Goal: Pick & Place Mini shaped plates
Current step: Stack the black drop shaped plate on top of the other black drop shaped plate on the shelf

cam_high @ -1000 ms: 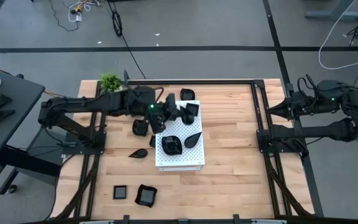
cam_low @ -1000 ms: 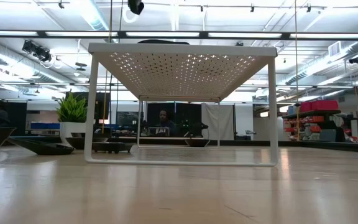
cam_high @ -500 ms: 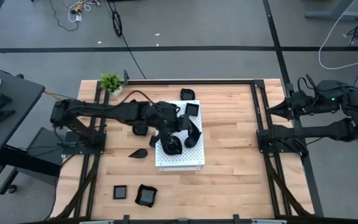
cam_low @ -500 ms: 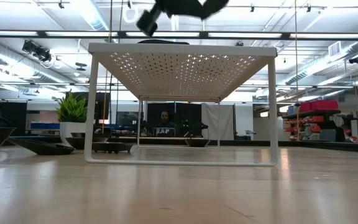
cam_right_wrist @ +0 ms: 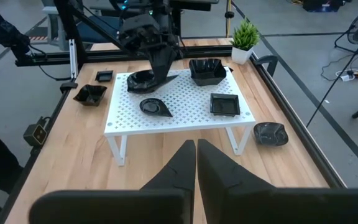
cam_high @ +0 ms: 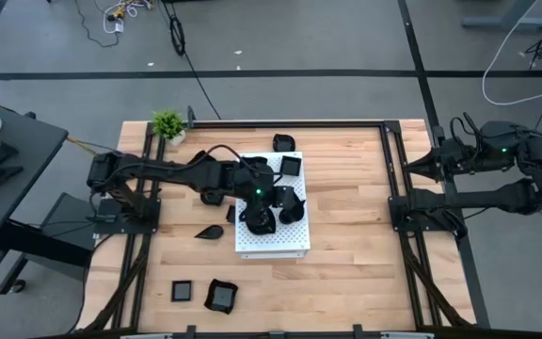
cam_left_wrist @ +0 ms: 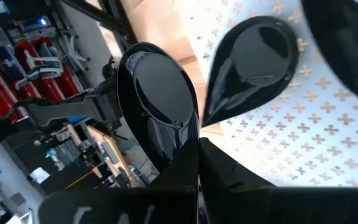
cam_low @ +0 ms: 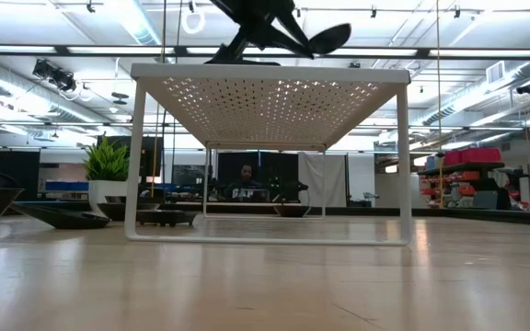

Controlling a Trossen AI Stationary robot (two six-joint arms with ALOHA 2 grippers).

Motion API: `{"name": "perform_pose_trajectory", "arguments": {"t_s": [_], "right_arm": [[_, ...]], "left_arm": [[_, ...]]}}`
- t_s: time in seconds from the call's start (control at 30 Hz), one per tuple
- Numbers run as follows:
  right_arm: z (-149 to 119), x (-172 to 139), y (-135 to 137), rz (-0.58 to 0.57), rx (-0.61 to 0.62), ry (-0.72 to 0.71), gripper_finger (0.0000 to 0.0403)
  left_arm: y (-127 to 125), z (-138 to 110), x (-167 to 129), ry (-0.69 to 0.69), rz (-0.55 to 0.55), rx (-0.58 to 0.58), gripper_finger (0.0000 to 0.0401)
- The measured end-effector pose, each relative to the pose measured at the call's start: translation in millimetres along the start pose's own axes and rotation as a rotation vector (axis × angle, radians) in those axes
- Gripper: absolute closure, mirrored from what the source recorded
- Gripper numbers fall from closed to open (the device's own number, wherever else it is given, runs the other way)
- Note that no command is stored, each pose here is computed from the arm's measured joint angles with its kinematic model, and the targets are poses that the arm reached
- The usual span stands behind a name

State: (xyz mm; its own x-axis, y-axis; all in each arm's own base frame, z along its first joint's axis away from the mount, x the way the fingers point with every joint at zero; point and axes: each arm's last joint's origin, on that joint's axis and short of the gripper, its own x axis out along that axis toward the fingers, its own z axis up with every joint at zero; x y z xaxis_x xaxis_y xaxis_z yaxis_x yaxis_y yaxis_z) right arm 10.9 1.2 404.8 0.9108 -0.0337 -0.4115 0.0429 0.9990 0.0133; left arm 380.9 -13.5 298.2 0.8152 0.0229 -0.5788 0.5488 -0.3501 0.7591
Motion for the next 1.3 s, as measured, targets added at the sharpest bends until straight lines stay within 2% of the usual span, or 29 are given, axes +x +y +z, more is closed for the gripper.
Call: {"name": "perform_pose_trajectory", "arguments": {"t_s": [0.33, 0.5, 0.77, 1.0, 1.3], "right_arm": [[0.0, 0.0, 0.0, 0.000, 0.000, 0.000, 0.0381], [0.0, 0.0, 0.0, 0.000, 0.000, 0.000, 0.0381], [0.0, 0.0, 0.0, 0.000, 0.000, 0.000, 0.0381], [0.0, 0.0, 0.0, 0.000, 0.000, 0.000, 0.0381], [0.0, -0.2, 0.0, 0.000, 0.000, -0.001, 0.0381]], "left_arm": [[3.3, 9.3, -1.0, -0.017, 0.007, 0.015, 0.0397], [4.9, 13.3, -1.4, -0.024, 0.014, 0.096, 0.0398], [1.9, 1.6, -0.6, 0.020, 0.004, 0.191, 0.0398], [-3.0, -8.3, 2.8, 0.042, -0.015, 0.194, 0.0397], [-9.2, -13.0, 12.9, 0.047, -0.043, 0.337, 0.0398]]}}
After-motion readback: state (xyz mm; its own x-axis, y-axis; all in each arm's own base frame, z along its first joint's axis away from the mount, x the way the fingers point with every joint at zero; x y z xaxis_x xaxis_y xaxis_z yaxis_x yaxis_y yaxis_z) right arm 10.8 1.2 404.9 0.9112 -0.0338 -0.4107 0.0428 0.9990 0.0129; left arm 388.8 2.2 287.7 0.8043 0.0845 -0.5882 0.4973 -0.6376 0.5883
